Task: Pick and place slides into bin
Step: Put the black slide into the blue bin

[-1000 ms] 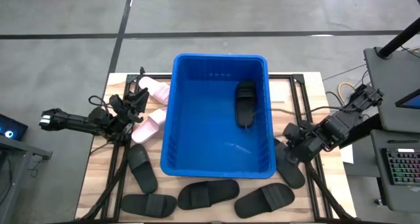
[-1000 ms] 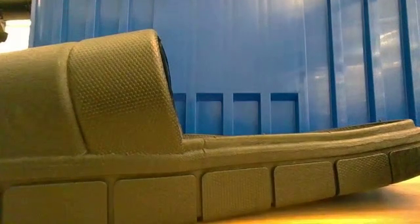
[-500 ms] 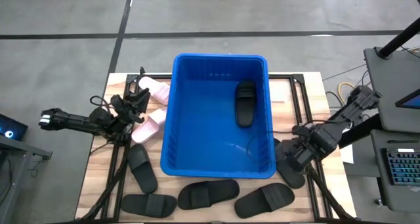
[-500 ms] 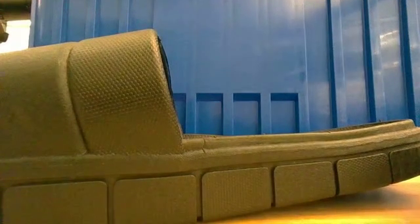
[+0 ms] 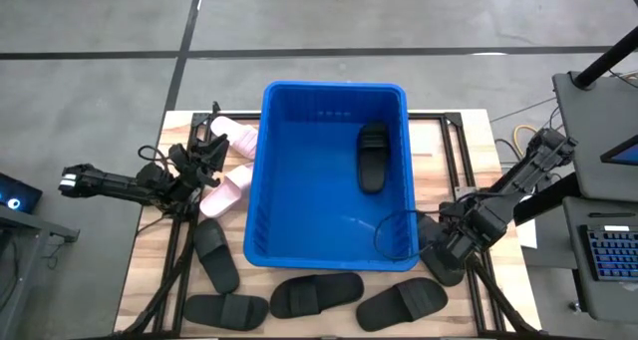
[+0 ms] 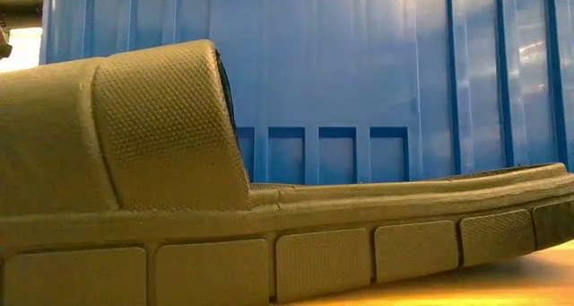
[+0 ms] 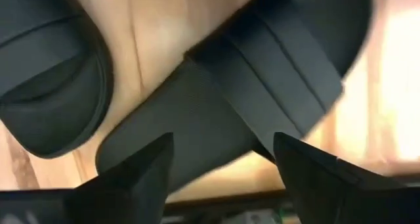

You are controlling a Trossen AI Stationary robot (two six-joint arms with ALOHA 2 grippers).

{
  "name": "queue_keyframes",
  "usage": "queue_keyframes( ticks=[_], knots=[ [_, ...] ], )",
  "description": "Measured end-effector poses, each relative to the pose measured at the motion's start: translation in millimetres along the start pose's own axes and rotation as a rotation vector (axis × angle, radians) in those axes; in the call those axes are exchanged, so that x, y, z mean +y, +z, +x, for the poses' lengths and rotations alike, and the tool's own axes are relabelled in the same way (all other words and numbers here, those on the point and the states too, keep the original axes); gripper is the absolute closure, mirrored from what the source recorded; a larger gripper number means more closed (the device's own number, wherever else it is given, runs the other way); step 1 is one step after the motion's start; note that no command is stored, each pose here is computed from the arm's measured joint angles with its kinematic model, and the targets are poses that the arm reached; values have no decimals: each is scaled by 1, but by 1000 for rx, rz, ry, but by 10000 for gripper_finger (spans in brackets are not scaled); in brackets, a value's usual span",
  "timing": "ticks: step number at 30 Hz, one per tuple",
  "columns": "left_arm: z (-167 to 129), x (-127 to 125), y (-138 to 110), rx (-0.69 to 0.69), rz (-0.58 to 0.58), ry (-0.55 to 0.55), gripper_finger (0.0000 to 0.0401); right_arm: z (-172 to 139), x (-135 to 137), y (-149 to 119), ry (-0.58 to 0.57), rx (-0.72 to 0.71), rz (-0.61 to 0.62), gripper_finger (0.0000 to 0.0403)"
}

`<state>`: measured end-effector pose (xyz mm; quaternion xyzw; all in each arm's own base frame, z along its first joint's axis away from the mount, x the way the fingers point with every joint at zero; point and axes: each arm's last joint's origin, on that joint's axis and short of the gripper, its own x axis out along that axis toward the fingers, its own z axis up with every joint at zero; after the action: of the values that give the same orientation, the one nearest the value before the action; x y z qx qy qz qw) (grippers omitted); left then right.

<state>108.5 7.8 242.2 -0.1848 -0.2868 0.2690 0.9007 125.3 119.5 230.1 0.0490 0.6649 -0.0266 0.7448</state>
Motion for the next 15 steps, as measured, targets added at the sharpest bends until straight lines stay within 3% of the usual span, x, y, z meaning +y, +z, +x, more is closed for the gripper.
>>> queue_keyframes(
  ticks=[7,15],
  knots=[
    [0,0,-1,3,1,0,253,19,-3,-4,-65,48,56,144],
    [1,-1,-3,15,9,2,253,40,2,2,-217,53,-33,171]
  ],
)
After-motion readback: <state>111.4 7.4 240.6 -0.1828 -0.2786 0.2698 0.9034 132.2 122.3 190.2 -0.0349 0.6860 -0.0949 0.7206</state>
